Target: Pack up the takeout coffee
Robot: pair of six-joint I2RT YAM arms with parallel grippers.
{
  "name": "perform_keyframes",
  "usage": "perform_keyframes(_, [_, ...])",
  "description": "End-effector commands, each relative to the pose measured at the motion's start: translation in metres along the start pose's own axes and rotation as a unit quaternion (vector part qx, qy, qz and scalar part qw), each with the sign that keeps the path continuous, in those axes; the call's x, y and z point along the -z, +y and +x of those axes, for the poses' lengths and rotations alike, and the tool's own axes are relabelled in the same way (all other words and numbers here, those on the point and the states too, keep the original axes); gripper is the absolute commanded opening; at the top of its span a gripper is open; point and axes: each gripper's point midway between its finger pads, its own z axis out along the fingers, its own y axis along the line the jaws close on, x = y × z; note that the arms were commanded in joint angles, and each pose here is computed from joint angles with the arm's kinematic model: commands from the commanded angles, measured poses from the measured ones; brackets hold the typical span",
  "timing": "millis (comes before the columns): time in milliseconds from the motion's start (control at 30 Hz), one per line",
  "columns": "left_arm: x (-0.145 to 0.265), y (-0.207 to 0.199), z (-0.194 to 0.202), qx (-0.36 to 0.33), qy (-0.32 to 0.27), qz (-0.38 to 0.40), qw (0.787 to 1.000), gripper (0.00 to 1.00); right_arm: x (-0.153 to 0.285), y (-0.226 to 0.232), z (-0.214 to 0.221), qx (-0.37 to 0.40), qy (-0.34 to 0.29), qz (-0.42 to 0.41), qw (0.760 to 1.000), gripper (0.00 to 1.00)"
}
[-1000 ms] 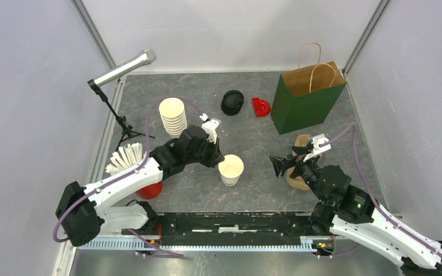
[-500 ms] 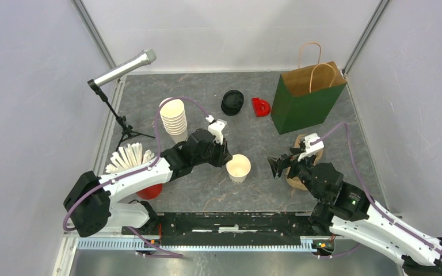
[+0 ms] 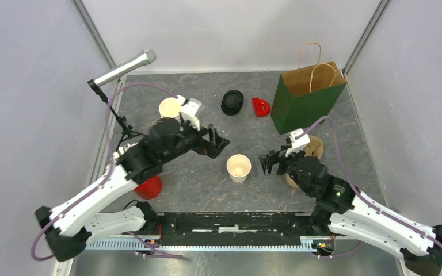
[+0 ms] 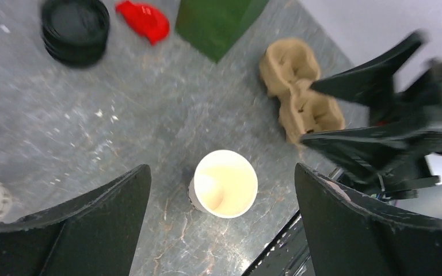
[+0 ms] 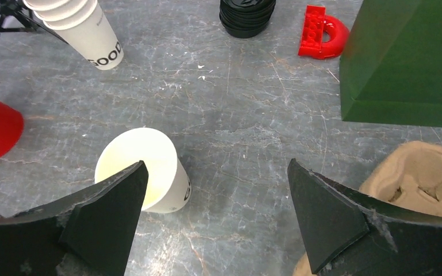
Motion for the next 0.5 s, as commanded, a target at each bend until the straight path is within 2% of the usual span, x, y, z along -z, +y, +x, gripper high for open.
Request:
perform_keyframes(0, [0.062,0.008,-0.029,-0.052,-0.021,-0.031,0.998,1.0,-0.022,0.013,-0.016,0.002,-0.02,0.005,1.0,0.96])
perform_keyframes(133, [0.096,0.023,-0.019,-0.057,-0.034,-0.052,0.996,1.0,-0.052,0.003,-0.019,0.042,-0.021,0.076,0.996,0.92])
perform_keyframes(233, [0.104,0.039,0.005,-0.06,-0.034,-0.07,0.995,1.0,-0.078,0.002,-0.029,0.065,-0.021,0.111,0.992,0.86])
perform_keyframes(367, [0.111,0.056,0.027,-0.06,-0.039,-0.092,0.993,1.0,-0.13,0.003,-0.042,0.07,-0.005,0.11,0.991,0.73])
perform_keyframes(467, [0.115,0.063,0.029,-0.054,-0.045,-0.106,0.992,1.0,-0.169,-0.003,-0.048,0.062,0.011,0.106,0.992,0.58])
